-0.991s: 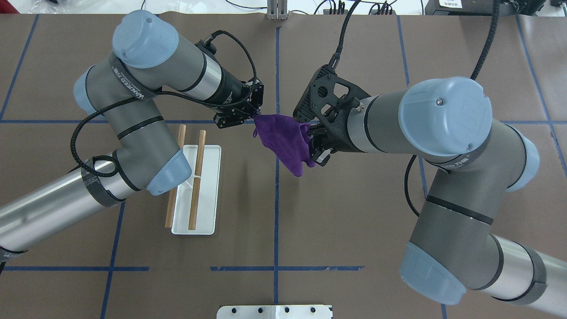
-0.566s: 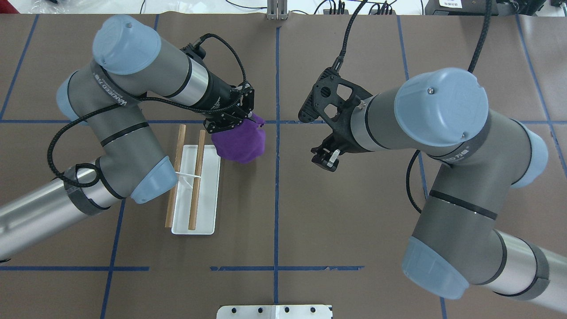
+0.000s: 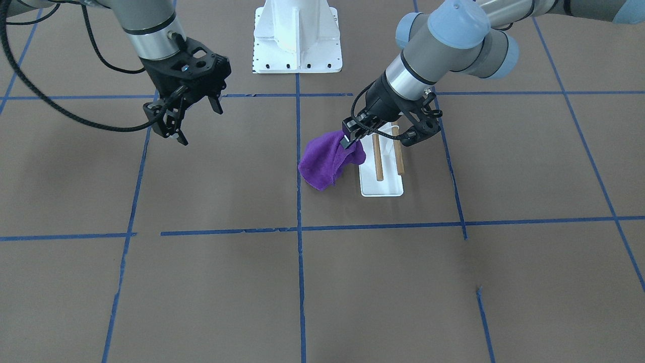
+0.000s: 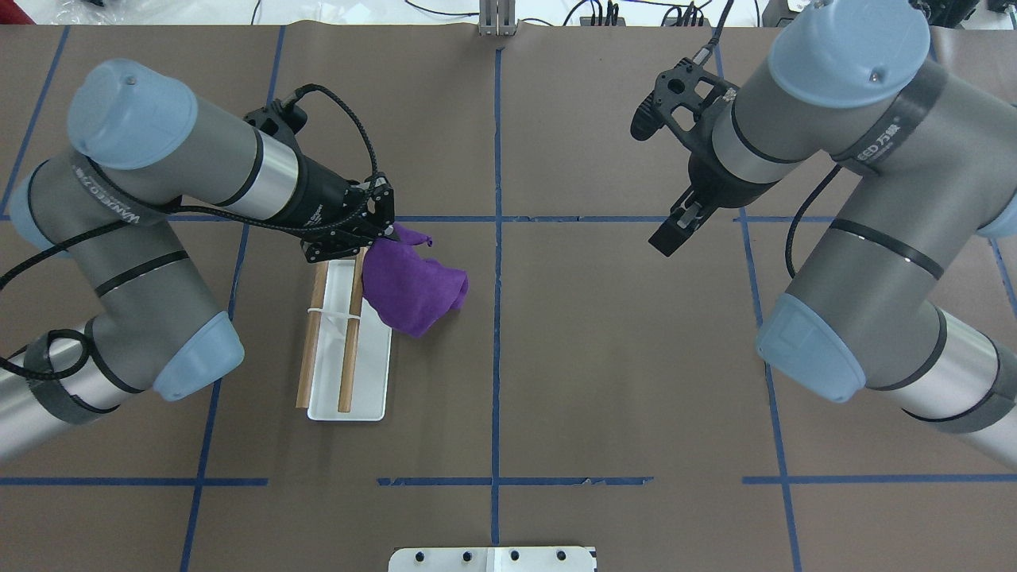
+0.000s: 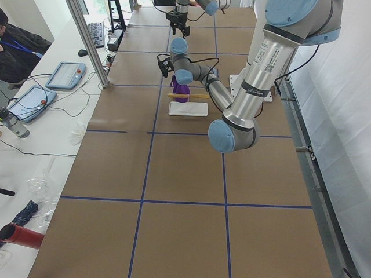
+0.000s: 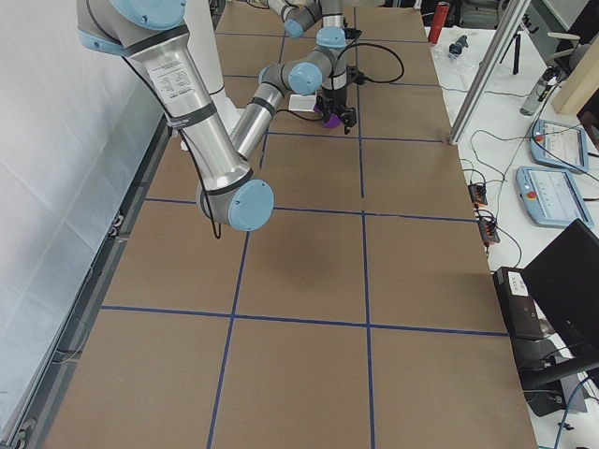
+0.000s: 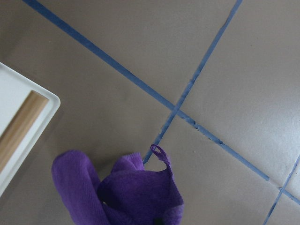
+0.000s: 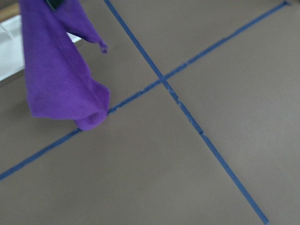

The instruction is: Hang towel on rack

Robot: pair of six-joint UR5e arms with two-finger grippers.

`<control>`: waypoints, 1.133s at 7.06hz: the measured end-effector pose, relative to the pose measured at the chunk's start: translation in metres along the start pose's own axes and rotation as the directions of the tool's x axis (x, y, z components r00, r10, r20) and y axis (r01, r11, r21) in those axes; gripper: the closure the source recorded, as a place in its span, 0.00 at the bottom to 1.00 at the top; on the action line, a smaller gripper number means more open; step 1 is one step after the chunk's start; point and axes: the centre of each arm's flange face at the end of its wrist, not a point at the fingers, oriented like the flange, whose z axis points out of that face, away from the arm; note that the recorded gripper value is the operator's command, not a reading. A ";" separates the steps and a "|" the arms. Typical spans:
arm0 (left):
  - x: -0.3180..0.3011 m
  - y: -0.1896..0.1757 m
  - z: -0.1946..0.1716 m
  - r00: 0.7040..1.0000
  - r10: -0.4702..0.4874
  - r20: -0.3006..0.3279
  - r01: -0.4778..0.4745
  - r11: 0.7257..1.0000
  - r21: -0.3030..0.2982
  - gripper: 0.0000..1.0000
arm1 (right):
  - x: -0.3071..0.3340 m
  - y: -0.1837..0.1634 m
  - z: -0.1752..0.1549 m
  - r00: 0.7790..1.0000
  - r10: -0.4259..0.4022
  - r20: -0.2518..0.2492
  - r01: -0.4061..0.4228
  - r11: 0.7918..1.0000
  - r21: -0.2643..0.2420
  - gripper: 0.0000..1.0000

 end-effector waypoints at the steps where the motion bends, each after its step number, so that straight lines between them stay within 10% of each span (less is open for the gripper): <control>1: -0.023 -0.011 -0.012 0.999 0.033 0.014 -0.033 0.999 0.021 1.00 | 0.033 0.006 0.010 1.000 0.011 -0.022 -0.012 0.999 -0.045 0.00; 7: -0.123 -0.064 -0.024 0.974 0.172 0.151 -0.185 0.980 0.077 1.00 | 0.210 0.078 0.022 0.995 -0.097 -0.028 0.091 0.980 -0.179 0.00; 8: -0.129 -0.068 -0.022 0.970 0.180 0.163 -0.196 0.977 0.088 0.01 | 0.219 0.083 0.022 0.994 -0.106 -0.028 0.099 0.978 -0.185 0.00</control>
